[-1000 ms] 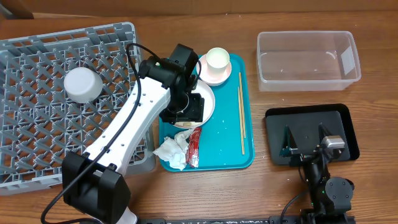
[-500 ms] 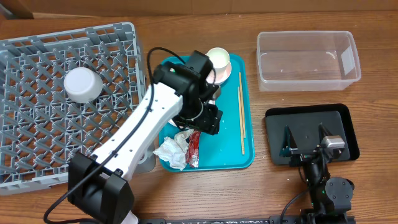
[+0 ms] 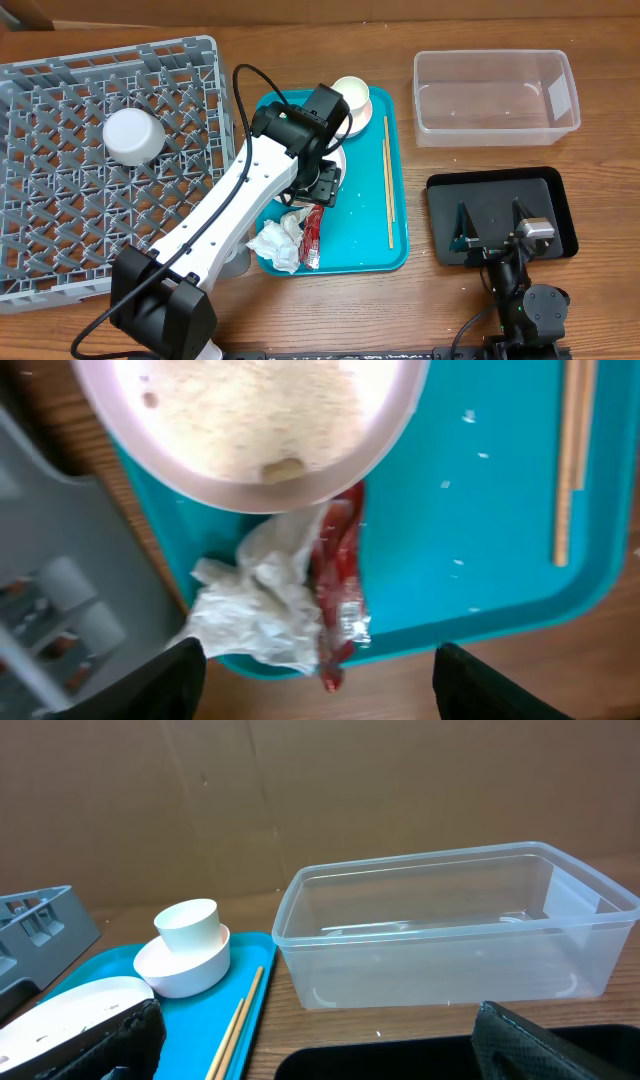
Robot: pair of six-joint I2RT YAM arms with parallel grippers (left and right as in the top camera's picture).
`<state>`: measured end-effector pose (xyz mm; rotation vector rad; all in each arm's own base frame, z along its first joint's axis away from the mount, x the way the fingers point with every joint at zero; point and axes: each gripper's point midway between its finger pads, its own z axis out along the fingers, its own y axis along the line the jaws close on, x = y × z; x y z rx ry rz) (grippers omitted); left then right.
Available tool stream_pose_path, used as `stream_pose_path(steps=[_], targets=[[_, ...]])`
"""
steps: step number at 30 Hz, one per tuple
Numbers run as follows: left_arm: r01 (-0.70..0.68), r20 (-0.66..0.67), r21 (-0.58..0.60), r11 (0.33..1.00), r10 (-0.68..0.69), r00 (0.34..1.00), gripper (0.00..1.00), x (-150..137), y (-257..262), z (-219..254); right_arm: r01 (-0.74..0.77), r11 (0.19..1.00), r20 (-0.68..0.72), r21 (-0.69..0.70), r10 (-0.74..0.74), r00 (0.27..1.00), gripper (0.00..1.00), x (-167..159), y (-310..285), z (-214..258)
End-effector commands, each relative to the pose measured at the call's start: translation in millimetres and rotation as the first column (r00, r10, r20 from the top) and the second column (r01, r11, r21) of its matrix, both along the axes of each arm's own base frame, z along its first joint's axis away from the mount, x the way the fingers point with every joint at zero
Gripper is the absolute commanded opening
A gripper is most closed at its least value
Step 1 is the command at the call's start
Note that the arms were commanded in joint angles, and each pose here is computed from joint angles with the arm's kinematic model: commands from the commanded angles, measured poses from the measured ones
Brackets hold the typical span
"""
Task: Sort waste into correct bins and load items into the dishwasher
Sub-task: 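Move the left gripper back over the tray toward the pink bowl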
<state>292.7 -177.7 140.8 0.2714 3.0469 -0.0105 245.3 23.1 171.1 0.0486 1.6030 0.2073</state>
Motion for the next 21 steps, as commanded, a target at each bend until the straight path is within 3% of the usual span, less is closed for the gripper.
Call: stream_pose_path(steps=[1, 2, 3, 4, 12, 21], targets=[[-0.031, 0.035, 0.073, 0.997, 0.028, 0.999, 0.79, 7, 14, -2, 0.011, 1.0, 0.005, -0.004, -0.011, 1.0, 1.0, 0, -2, -1], [-0.03, 0.037, 0.071, 0.997, 0.028, 0.999, 0.83, 8, 13, -2, 0.011, 1.0, 0.005, -0.004, -0.011, 1.0, 1.0, 0, -2, -1], [-0.03, 0.041, 0.066, 0.997, 0.028, 0.999, 0.97, 9, 13, -2, 0.011, 1.0, 0.005, -0.004, -0.011, 1.0, 1.0, 0, -2, -1], [-0.031, 0.048, 0.062, 0.998, 0.028, 0.998, 1.0, 10, 12, -2, 0.011, 1.0, 0.005, -0.004, -0.011, 1.0, 1.0, 0, -2, -1], [-0.027, 0.139, -0.04, 0.999, 0.032, 0.99, 1.0, 35, -11, 2, 0.011, 1.0, 0.005, -0.004, -0.011, 1.0, 1.0, 0, -2, -1], [0.008, 0.394, -0.196, 0.981, 0.072, 0.916, 0.98, 114, -57, 4, 0.011, 1.0, 0.005, -0.004, -0.011, 1.0, 1.0, 0, -2, -1]])
